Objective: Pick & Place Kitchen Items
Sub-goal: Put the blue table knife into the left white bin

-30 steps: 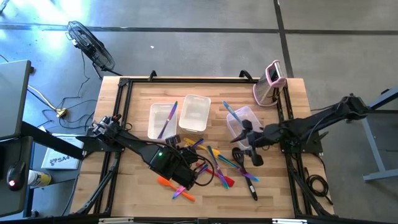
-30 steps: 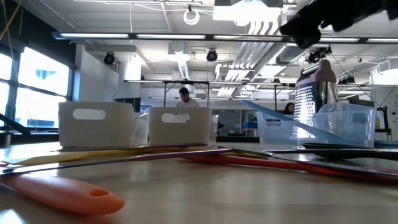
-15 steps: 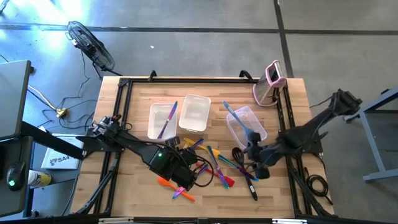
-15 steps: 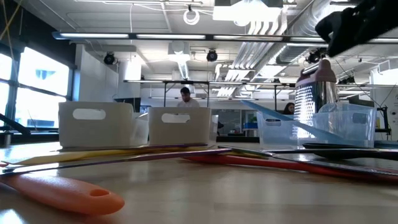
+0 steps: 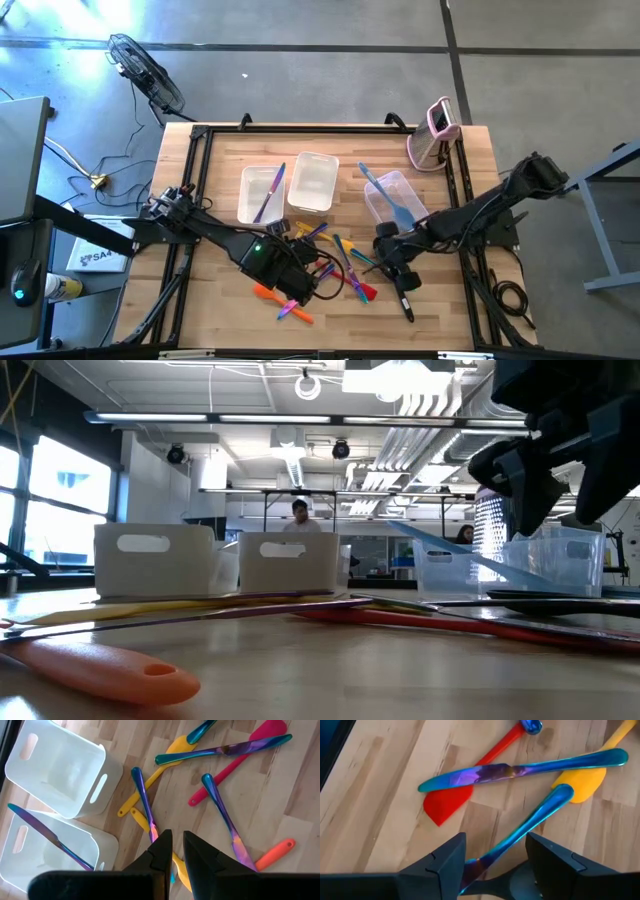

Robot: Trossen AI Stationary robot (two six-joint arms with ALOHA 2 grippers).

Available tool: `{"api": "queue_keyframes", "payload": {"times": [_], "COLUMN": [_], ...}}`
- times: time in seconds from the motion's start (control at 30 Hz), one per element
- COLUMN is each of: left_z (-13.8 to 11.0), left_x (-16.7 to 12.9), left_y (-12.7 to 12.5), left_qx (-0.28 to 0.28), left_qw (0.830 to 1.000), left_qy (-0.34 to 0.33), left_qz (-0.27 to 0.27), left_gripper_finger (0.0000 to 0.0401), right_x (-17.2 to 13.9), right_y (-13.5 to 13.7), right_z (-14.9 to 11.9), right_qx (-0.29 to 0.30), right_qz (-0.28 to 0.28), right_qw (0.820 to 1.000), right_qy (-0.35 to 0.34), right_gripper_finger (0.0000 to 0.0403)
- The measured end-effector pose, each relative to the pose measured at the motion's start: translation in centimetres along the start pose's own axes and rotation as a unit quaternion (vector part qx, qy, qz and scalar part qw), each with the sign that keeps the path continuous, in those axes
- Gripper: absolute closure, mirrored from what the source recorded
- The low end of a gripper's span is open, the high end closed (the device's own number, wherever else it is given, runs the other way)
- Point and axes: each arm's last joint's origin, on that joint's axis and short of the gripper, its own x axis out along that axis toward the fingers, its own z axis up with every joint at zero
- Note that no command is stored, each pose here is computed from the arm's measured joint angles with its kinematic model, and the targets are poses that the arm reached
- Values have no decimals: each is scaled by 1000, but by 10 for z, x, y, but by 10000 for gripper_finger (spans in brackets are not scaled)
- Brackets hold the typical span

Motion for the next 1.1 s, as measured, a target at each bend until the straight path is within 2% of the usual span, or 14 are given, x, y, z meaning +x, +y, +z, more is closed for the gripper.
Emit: {"api": "queue_keyframes", "payload": {"times": [0.2, 0.33, 0.63, 0.87, 1.1], "left_z": [0, -1, -4, -13, -27], "left_x": [0, 0, -2, -10, -21], "left_y": [0, -1, -4, -17, -34], "left_qx": [0, -2, -32, -78, -107], "left_qw": [1000, 1000, 999, 996, 992], "left_qy": [6, 20, 23, 13, 0], "left_qz": [-6, -20, -26, -42, -65], "left_gripper_finger": [359, 359, 359, 359, 359], "right_x": [0, 0, 3, 29, 48], "right_y": [-7, -8, -9, -3, -1], "right_z": [2, 2, 1, -5, -5], "right_qx": [3, 3, 47, 15, -7], "right_qz": [1, -20, -35, -88, -97], "right_qw": [1000, 1000, 998, 996, 995], "right_qy": [-6, -9, -3, 21, 19], "right_gripper_finger": [221, 222, 218, 221, 221]}}
